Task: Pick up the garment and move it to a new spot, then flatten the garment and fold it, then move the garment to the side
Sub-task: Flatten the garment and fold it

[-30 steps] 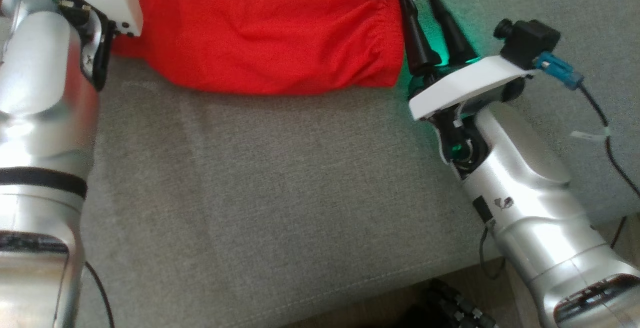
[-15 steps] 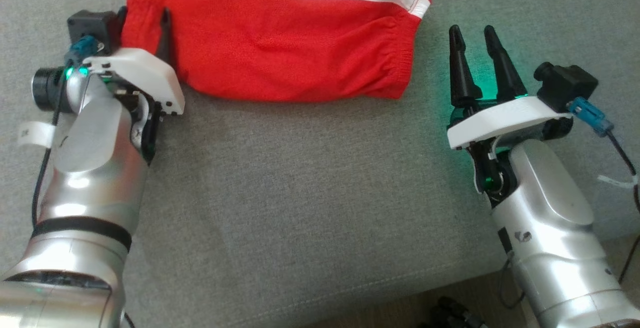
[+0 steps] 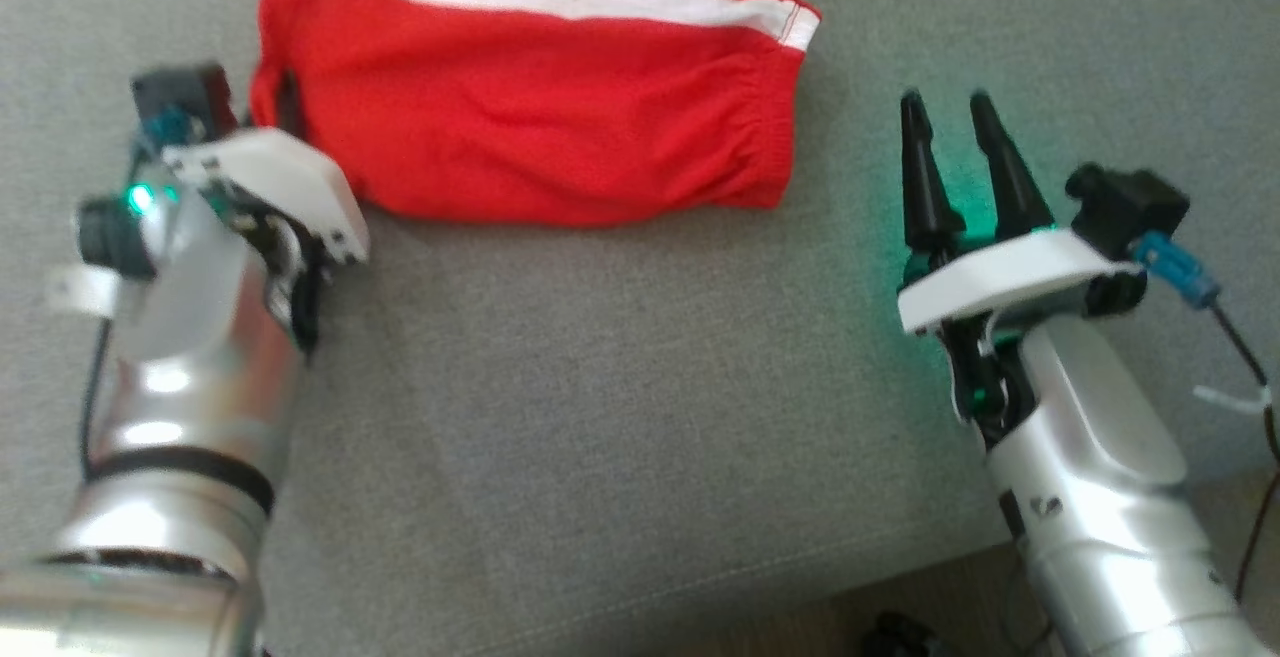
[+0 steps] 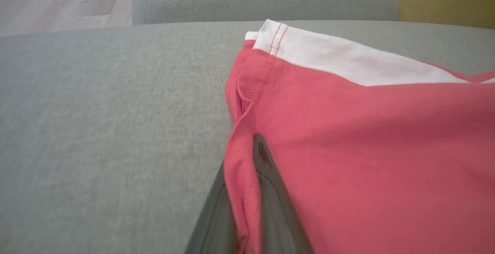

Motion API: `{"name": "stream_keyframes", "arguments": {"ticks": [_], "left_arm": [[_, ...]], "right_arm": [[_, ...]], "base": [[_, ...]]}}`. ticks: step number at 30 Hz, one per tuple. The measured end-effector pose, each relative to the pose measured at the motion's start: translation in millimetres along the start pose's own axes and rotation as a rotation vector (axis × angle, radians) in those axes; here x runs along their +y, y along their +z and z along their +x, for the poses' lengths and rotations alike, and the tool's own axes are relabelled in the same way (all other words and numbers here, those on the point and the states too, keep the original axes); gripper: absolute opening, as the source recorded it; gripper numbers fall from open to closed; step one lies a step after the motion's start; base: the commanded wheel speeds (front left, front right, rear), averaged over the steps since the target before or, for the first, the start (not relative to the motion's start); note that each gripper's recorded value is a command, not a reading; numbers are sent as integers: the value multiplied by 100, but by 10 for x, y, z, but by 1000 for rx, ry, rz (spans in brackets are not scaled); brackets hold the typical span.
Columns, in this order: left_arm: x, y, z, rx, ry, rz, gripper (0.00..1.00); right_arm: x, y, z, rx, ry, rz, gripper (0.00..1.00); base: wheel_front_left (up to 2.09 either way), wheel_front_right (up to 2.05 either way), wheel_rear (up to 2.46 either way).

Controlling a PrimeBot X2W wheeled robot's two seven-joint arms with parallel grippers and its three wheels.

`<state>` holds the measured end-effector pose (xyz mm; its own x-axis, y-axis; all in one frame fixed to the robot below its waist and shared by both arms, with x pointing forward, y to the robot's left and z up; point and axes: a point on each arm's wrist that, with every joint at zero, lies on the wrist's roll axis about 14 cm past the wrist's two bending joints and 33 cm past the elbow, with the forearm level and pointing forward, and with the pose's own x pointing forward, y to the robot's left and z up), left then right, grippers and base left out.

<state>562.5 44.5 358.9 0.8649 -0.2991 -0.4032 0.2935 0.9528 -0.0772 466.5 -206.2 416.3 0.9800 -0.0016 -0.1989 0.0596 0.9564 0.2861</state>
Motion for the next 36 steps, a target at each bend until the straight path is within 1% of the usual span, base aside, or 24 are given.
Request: {"name": "stream_keyframes", "arguments": {"ticks": [4, 8, 13, 17, 18, 19, 20, 26, 29, 32, 36], "left_arm": [[-31, -93, -222, 14, 27, -14, 0], [-7, -189, -502, 19, 76, -83, 0], [68, -344, -886, 10, 132, -157, 0], [188, -419, -1128, -6, 182, -178, 0], [216, -428, -1174, -11, 193, -179, 17], [239, -425, -1214, -19, 204, -177, 82], [257, -420, -1247, -28, 214, -176, 100], [265, -351, -1346, -83, 225, -169, 100], [235, -258, -1362, -121, 219, -165, 100], [222, -186, -1385, -152, 215, -184, 100], [211, -202, -1421, -156, 219, -182, 100]], "right_arm": [[16, -53, -147, 16, -3, 3, 100], [86, -118, -285, 34, 9, 8, 100], [251, -179, -373, 50, 49, 13, 100], [426, -201, -369, 56, 95, 13, 100], [471, -213, -363, 59, 107, 13, 100], [523, -223, -352, 62, 121, 13, 100], [573, -234, -341, 66, 135, 14, 100], [815, -322, -255, 91, 200, 30, 100], [951, -261, -133, 78, 235, 29, 100], [1061, -256, -19, 84, 262, 27, 100], [1012, -557, -11, 178, 242, 18, 100]], "base": [[0, 0, 0], [0, 0, 0], [0, 0, 0], [0, 0, 0], [0, 0, 0], [0, 0, 0], [0, 0, 0], [0, 0, 0], [0, 0, 0], [0, 0, 0], [0, 0, 0]]}}
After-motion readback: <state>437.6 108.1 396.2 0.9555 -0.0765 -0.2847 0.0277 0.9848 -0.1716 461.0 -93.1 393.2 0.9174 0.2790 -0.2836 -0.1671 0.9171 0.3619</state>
